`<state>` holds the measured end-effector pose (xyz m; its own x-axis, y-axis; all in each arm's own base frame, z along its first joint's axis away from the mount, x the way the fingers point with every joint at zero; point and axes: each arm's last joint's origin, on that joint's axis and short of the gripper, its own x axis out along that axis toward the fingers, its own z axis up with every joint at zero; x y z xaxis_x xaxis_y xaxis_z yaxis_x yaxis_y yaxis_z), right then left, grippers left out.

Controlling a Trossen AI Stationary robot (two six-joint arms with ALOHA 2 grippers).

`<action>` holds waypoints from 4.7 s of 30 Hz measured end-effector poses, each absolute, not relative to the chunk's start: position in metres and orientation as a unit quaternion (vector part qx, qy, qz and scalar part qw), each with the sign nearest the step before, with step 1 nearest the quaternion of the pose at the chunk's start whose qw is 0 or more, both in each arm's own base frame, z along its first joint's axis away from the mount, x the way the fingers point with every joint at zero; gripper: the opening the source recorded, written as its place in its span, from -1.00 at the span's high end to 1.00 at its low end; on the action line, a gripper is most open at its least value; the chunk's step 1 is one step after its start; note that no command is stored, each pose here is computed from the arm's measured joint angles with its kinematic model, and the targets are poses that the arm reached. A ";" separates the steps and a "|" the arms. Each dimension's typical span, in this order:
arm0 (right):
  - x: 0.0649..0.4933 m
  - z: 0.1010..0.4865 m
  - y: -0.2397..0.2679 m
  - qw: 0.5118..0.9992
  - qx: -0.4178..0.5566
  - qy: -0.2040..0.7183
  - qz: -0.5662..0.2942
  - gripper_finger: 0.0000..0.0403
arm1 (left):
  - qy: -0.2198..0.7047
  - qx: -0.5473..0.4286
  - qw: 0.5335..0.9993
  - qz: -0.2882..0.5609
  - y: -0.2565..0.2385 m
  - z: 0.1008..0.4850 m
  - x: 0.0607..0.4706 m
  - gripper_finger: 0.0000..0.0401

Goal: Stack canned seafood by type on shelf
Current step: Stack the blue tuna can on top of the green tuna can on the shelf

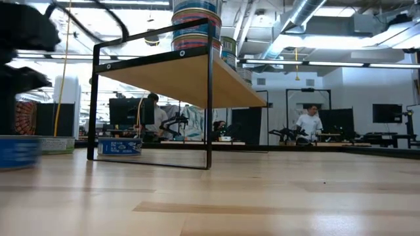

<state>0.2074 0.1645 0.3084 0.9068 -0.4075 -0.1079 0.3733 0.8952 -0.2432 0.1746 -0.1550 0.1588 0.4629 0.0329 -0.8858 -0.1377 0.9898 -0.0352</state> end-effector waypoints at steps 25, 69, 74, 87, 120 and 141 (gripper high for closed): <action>0.207 0.305 0.164 0.971 -0.104 0.085 -0.200 -0.50 | 0.556 -0.066 0.825 0.078 -0.153 0.183 0.182 0.42; 0.313 0.142 0.219 0.954 0.034 0.275 -0.118 -0.50 | 0.259 -0.057 0.960 -0.090 -0.187 0.182 0.269 0.42; 0.319 0.143 0.217 0.953 0.041 0.279 -0.113 -0.50 | 0.258 -0.062 0.960 -0.089 -0.194 0.188 0.267 0.42; 0.322 0.139 0.219 0.955 0.054 0.269 -0.111 -0.50 | 0.233 -0.079 0.967 -0.064 -0.195 0.192 0.269 0.30; 0.325 0.112 0.210 0.942 0.050 0.311 -0.116 -0.50 | 0.276 0.038 0.955 -0.106 -0.213 0.169 0.291 0.29; 0.330 0.136 0.222 0.959 0.030 0.269 -0.079 -0.50 | 0.324 0.076 0.936 -0.114 -0.219 0.191 0.299 0.29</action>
